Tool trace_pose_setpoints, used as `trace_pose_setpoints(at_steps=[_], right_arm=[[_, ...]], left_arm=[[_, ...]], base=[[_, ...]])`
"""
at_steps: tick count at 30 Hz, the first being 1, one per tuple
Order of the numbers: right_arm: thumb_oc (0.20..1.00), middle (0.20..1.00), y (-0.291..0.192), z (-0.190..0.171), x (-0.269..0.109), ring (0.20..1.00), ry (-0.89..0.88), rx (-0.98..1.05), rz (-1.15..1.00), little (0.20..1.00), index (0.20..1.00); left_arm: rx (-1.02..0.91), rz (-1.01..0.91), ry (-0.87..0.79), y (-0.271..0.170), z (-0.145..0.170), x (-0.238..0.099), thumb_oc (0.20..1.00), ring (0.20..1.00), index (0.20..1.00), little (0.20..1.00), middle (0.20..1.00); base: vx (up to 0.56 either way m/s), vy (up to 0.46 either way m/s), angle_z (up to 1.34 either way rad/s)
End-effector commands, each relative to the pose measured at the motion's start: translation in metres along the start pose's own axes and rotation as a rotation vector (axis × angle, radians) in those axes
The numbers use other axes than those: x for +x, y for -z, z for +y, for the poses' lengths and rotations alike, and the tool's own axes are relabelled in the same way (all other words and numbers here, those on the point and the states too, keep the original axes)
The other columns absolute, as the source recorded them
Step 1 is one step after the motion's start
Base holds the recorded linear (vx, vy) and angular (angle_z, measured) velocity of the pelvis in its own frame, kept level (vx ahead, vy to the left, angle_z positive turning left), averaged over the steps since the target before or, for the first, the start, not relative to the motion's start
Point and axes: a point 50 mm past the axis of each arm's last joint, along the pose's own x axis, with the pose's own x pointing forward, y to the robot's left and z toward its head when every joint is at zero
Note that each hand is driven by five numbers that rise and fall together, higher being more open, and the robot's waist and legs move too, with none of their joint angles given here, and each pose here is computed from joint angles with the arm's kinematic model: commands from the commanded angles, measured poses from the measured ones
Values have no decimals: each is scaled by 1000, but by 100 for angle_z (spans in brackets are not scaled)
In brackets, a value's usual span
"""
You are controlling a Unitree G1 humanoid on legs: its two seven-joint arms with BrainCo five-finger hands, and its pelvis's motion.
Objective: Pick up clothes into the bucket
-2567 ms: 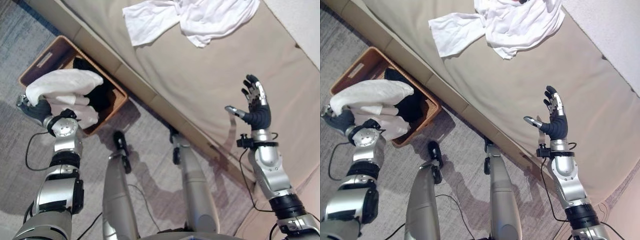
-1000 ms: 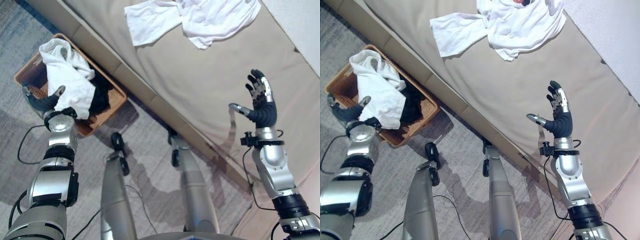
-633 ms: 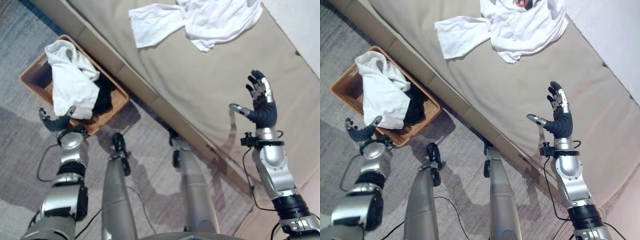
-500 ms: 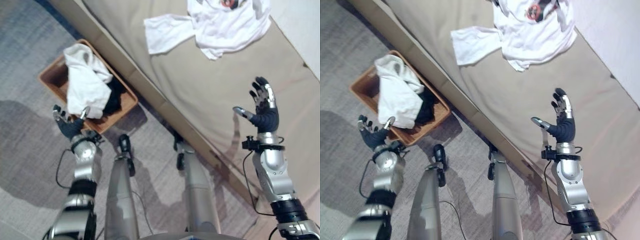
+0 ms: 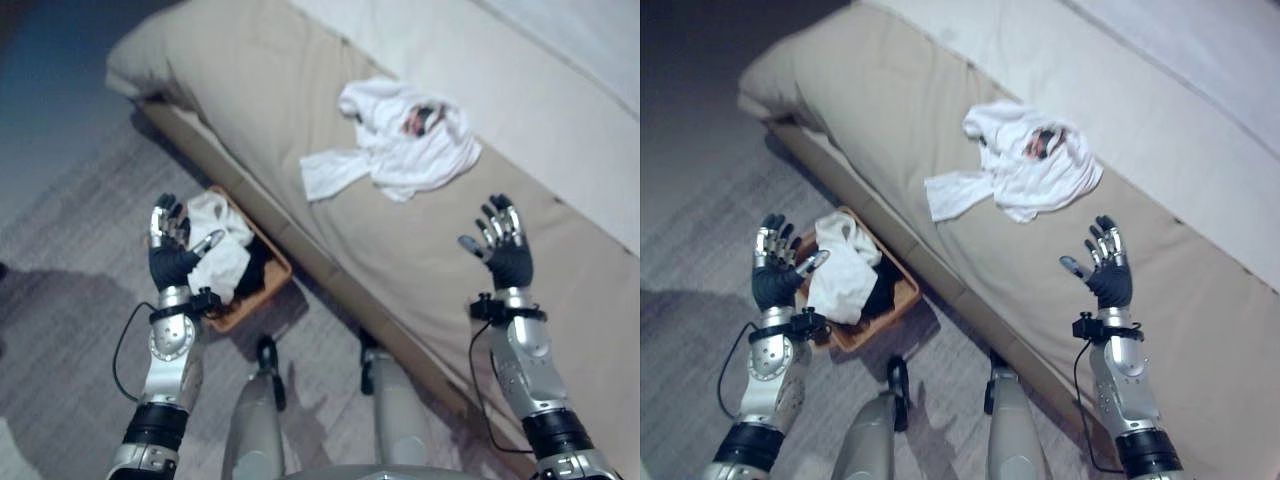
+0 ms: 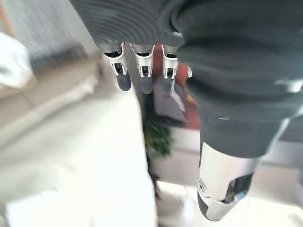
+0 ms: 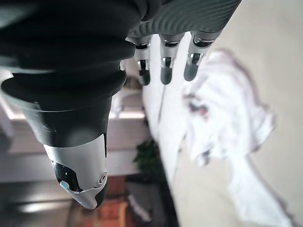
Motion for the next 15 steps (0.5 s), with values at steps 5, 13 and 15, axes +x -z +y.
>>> trace_pose_setpoints(at_steps=[5,13,15], right_arm=[[1000,1000,-8,1,9,1000,-27,-223,-43,1000,1000],[1000,1000,9,6,8,1000,-12,-197,34,1000,1000],[1000,1000,13,7,7,1000,-4,-165,50,1000,1000]], left_arm=[[19,-79,141,-14,-16,4,1000,1000,1000,1000,1000],[59,60,134,11,-11,-18,1000,1000,1000,1000,1000],[62,86,134,14,-9,-21,1000,1000,1000,1000,1000]], base=[[94,-7,-9],[97,16,-13],[97,50,-4]])
